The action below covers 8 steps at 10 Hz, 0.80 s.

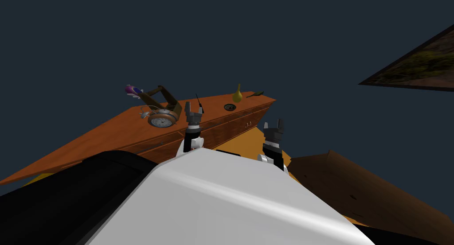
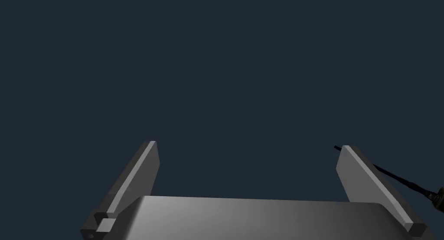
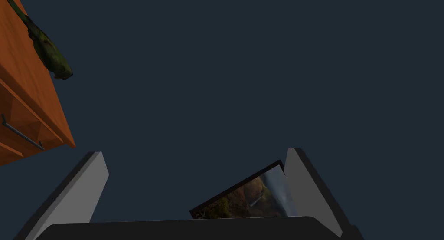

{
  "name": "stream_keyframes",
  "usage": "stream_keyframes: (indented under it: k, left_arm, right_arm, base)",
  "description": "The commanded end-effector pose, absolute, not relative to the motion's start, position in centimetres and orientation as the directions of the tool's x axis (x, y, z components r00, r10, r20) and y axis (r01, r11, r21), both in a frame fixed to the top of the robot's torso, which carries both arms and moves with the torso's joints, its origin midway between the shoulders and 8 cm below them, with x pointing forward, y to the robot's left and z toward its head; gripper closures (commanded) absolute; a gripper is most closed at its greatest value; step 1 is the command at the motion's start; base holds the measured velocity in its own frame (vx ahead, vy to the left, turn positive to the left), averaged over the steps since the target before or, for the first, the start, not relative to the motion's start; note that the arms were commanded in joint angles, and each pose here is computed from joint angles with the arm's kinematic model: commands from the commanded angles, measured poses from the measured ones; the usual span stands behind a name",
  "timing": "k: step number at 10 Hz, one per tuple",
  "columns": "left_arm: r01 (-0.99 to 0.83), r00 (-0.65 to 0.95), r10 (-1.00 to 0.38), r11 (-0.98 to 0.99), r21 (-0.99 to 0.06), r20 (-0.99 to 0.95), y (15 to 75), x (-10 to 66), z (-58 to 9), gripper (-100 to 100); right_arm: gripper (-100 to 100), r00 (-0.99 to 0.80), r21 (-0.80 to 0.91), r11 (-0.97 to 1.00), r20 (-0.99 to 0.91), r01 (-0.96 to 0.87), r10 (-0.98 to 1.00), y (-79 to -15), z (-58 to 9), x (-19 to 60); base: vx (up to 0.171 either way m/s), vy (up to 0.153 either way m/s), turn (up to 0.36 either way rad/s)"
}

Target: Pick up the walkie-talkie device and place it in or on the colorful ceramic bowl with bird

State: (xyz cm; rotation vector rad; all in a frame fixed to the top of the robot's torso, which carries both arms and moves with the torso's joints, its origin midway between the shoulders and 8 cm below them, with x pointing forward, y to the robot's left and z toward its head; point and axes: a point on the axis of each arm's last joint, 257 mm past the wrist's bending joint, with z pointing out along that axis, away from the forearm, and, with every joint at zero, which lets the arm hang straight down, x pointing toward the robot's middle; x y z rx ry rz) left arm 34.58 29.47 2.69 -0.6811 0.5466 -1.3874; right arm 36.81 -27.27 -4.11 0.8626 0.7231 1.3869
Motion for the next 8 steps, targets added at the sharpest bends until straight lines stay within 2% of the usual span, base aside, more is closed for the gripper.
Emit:
stream_keyframes:
  k: [1, 4, 8]
  left_arm:
    - [0.687, 0.098, -0.995, 0.051, -0.725, 0.023, 29.6, 34.8, 2.4, -100]
    - [0.653, 0.06, -0.998, 0.03, -0.757, 0.013, 30.8, 35.5, 1.4, -100]
    - [0.576, 0.034, -0.996, -0.05, -0.816, 0.085, 35.1, 36.9, -0.9, -100]
  right_arm:
    - [0, 0.069, 0.853, -0.015, 0.06, -0.521, 0.996, -27.3, -4.1, 36.8]
    - [0, 0.069, 0.853, -0.015, 0.06, -0.521, 0.996, -27.3, -4.1, 36.8]
    - [0, 0.069, 0.853, -0.015, 0.06, -0.521, 0.996, -27.3, -4.1, 36.8]
  base:
    - [0.009, -0.021, 0.008]
    - [0.034, -0.056, 0.018]
    - [0.058, -0.104, 0.032]
